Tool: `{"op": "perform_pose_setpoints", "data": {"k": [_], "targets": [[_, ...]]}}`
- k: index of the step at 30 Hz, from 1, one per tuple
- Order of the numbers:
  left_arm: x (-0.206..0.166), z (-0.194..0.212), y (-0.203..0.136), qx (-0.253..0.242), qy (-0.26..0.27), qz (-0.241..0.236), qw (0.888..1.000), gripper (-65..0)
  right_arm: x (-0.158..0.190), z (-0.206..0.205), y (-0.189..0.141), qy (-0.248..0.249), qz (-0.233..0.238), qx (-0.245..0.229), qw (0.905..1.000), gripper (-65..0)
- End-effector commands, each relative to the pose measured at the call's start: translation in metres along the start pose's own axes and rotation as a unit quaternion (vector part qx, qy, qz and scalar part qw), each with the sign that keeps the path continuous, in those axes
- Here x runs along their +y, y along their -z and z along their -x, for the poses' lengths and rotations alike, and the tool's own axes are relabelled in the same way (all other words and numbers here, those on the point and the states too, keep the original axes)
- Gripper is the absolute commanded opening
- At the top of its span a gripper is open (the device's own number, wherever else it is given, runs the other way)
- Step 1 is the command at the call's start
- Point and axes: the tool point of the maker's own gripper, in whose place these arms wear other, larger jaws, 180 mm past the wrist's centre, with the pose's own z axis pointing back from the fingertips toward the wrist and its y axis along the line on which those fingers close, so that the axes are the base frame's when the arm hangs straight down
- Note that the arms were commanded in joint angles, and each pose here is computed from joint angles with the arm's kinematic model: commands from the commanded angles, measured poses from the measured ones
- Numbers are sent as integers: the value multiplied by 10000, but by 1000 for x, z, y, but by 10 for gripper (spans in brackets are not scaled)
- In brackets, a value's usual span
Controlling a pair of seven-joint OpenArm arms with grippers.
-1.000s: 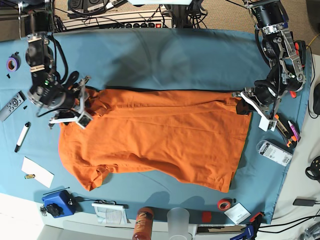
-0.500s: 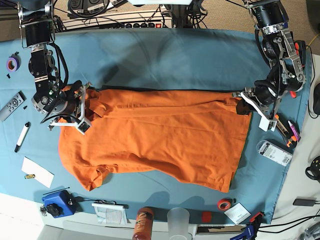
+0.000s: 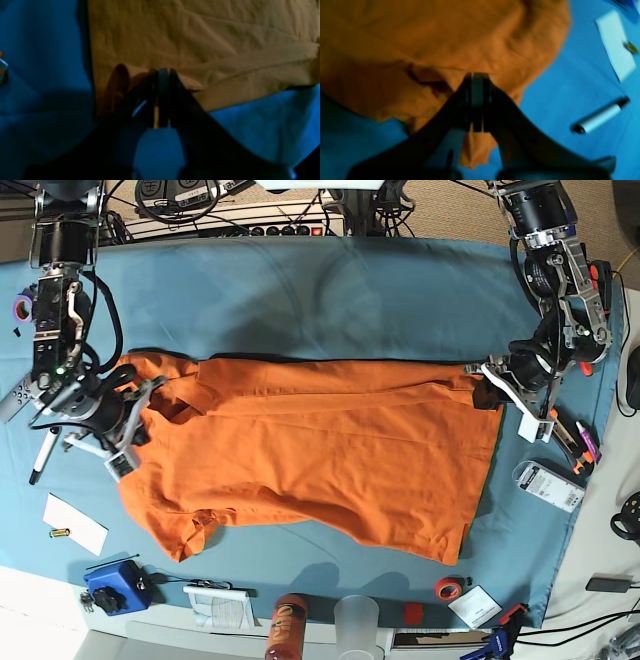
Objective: Layout the t-shirt on the table in an organized manner, then fold the t-shirt properly
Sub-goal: 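Adjust the right gripper's grip on the shirt's shoulder corner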
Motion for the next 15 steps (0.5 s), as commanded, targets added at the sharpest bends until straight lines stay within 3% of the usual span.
{"op": "perform_pose_setpoints", "data": {"k": [1, 3, 5, 7, 11, 15], "targets": [[-3, -16, -3, -253, 72, 48, 9996, -650, -13, -9, -8, -9, 158, -111, 9998, -650], [-2, -16, -4, -249, 74, 44, 9997, -650, -13, -4, -8, -13, 152, 35, 9999, -632], [-2, -16, -3, -247, 73, 45, 9997, -650, -9, -3, -7, 41, 47, 30, 10000, -507], [-2, -16, -4, -246, 76, 43, 9997, -650, -3, -4, -6, 282, -39, -20, 9996, -429], [-3, -16, -3, -248, 73, 48, 9997, -650, 14, -13, 5, 1385, -90, -360, 9897, -422], [-2, -16, -3, -241, 74, 44, 9997, -650, 42, -17, 11, 2323, -493, -768, 9683, -422]]}}
